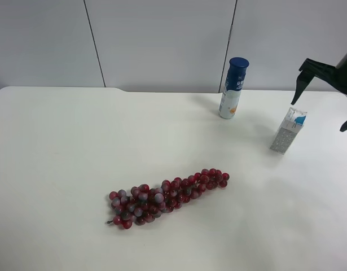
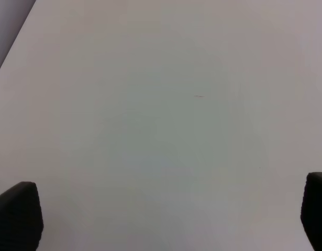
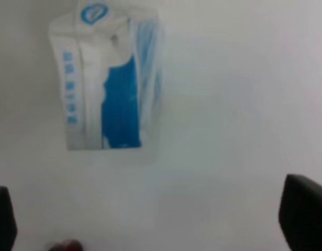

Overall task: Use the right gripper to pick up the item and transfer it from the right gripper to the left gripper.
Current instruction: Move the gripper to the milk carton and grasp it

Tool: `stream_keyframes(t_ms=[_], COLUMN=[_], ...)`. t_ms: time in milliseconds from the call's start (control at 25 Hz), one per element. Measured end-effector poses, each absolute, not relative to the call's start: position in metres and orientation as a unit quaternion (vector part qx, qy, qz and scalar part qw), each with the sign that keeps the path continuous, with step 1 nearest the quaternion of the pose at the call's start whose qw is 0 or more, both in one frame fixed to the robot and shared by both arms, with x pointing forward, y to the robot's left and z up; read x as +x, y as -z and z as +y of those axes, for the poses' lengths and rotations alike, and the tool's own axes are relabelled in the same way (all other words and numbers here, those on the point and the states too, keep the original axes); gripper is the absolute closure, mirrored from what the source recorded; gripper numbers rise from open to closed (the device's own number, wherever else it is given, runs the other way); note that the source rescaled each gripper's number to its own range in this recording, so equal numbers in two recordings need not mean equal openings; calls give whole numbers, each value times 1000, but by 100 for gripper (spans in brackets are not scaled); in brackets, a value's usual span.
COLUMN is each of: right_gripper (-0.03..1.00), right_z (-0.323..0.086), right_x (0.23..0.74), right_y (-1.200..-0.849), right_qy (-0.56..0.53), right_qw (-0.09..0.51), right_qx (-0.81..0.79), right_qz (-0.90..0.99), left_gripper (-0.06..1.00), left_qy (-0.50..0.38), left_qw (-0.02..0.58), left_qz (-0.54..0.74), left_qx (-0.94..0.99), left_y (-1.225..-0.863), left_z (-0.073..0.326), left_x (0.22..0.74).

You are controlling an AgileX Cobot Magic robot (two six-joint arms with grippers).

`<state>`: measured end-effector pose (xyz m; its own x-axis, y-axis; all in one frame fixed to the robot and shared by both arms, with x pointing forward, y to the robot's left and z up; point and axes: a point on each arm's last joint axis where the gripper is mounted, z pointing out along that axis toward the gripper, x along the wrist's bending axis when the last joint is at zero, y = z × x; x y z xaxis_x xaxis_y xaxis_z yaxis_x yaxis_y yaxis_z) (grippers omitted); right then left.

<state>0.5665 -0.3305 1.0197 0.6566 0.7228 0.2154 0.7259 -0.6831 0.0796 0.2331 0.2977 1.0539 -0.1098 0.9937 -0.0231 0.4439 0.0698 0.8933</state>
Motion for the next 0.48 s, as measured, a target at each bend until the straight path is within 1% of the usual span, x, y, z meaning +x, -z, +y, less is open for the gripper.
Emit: stream_keyframes(t_ms=[280, 480], right_gripper=[1, 1], right_z=[-328, -329], right_x=[579, 592], right_y=[-987, -983], right_qy=[91, 96], right_qw=[53, 54], right_qx=[-912, -909], right_qz=[-396, -403], left_gripper=[-6, -6], left_qy=[-384, -384], left_qw=[358, 358], left_qz=[638, 638], left_qx=[563, 563], left_y=[-1054, -1054], left_z=[298, 298], left_x=[233, 233])
